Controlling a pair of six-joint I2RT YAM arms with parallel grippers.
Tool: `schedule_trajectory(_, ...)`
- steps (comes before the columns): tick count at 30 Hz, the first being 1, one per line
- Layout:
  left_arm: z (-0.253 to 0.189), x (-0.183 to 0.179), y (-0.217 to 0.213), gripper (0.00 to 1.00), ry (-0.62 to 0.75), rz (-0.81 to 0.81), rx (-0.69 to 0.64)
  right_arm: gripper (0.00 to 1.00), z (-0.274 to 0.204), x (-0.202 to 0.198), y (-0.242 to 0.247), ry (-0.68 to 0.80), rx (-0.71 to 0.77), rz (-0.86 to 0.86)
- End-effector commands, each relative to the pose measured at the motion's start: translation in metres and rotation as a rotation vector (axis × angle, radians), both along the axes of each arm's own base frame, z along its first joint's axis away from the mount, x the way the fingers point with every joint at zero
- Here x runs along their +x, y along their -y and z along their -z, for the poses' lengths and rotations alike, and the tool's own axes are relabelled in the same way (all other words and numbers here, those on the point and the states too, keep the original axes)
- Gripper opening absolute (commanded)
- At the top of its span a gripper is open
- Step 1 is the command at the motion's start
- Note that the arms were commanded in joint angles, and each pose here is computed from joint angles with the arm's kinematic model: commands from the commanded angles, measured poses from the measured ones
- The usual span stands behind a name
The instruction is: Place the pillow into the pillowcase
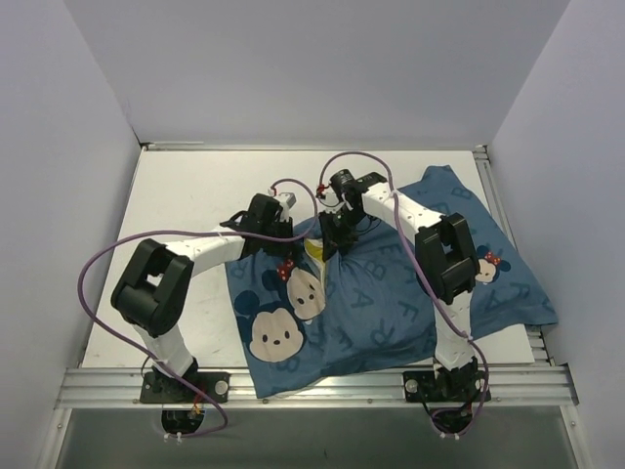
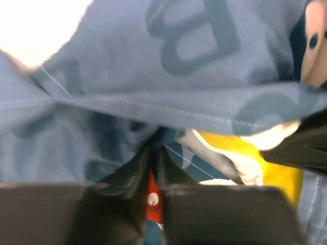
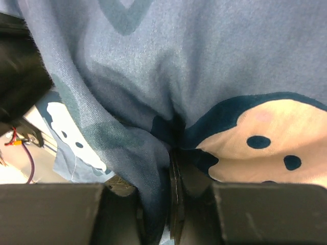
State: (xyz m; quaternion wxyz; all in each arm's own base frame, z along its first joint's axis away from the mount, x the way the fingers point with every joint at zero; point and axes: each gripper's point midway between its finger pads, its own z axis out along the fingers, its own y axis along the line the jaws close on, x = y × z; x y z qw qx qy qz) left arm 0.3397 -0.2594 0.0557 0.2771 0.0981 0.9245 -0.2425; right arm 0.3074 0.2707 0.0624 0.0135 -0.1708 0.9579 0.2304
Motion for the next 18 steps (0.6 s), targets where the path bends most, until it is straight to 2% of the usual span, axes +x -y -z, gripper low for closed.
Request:
schedule_trajectory(1, -0.054, 0.044, 0.01, 0.14, 0.177, -0.034, -0.114, 0.0, -0.012, -0.025, 0.015, -0.06, -0.021, -0.006)
schedule_trajectory(2, -0.069, 0.046, 0.009, 0.0, 0.207, -0.029, -0.129, 0.0, -0.012, -0.026, 0.017, -0.058, -0.024, -0.009)
schedule_trajectory(4, -0.1, 0.057, 0.009, 0.0, 0.265, -0.013, -0.163, 0.0, -0.008, -0.028, 0.019, -0.069, -0.03, -0.007)
schedule_trajectory(6, -0.125, 0.06, 0.007, 0.0, 0.263, -0.015, -0.205, 0.0, -0.004, -0.026, 0.017, -0.073, -0.029, -0.01)
schedule_trajectory(13, -0.206, 0.045, 0.029, 0.0, 0.333, 0.093, -0.375, 0.0, 0.006, 0.009, -0.008, 0.008, -0.039, -0.064)
schedule_trajectory(16, -0.201, 0.028, 0.042, 0.0, 0.285, 0.173, -0.378, 0.0, 0.011, 0.042, -0.014, 0.071, -0.064, -0.029)
schedule_trajectory(18, -0.181, 0.019, 0.04, 0.0, 0.223, 0.179, -0.364, 0.0, -0.007, 0.095, -0.017, 0.204, -0.052, 0.043)
